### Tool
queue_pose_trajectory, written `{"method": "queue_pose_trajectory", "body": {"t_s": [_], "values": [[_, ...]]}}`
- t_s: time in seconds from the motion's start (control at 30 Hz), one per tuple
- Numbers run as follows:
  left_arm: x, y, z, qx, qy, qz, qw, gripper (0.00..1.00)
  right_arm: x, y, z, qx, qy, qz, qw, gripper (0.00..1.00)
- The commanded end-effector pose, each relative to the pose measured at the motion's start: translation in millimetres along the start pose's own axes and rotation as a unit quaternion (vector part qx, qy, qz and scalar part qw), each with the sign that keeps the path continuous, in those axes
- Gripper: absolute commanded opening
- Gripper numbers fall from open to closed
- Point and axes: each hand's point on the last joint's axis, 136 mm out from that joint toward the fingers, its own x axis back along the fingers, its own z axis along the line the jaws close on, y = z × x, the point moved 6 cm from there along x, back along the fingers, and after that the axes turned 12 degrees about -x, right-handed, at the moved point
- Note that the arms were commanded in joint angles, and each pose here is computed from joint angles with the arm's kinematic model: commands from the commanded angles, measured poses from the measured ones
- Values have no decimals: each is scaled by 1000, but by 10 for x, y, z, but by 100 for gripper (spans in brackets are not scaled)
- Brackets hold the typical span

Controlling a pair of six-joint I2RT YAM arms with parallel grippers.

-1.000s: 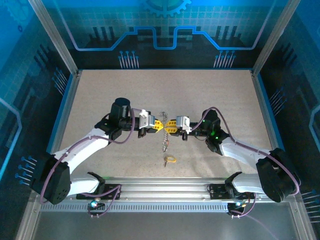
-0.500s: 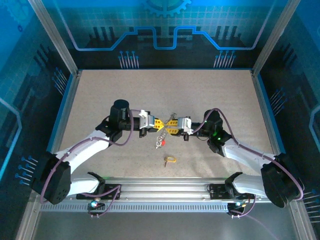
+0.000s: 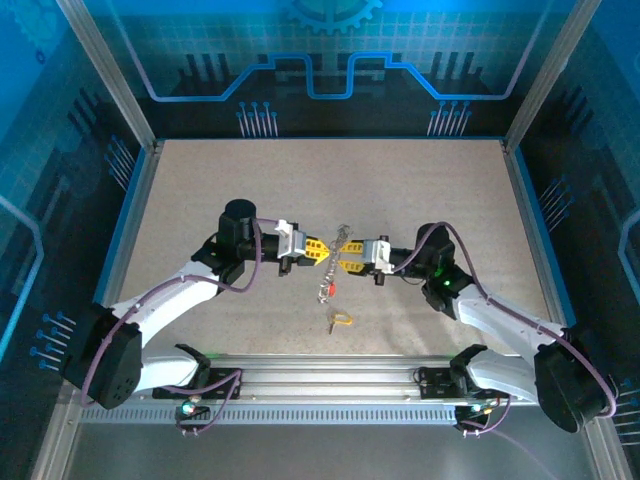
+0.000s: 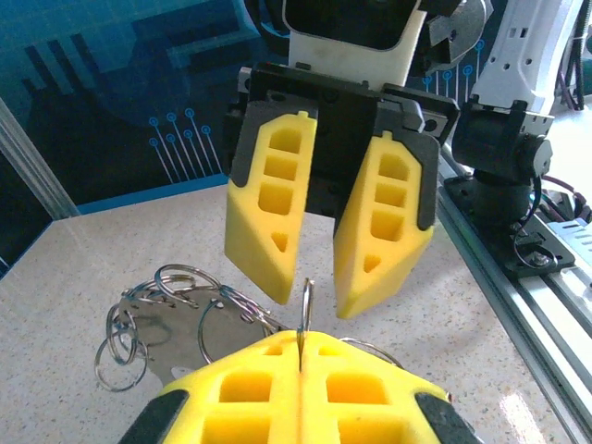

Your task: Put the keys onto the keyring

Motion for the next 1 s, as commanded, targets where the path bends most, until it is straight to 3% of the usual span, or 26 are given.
{"method": "queue_pose_trajectory", "body": {"t_s": [0.0,0.97], "values": [[23,191,15,-26,-15,-36,999,0,42,-32,10,-7,-1,4,1000,27],[-10,157,46,-6,-14,-24,1000,0,-125,107,10,-6,15,-21,1000,20]]}}
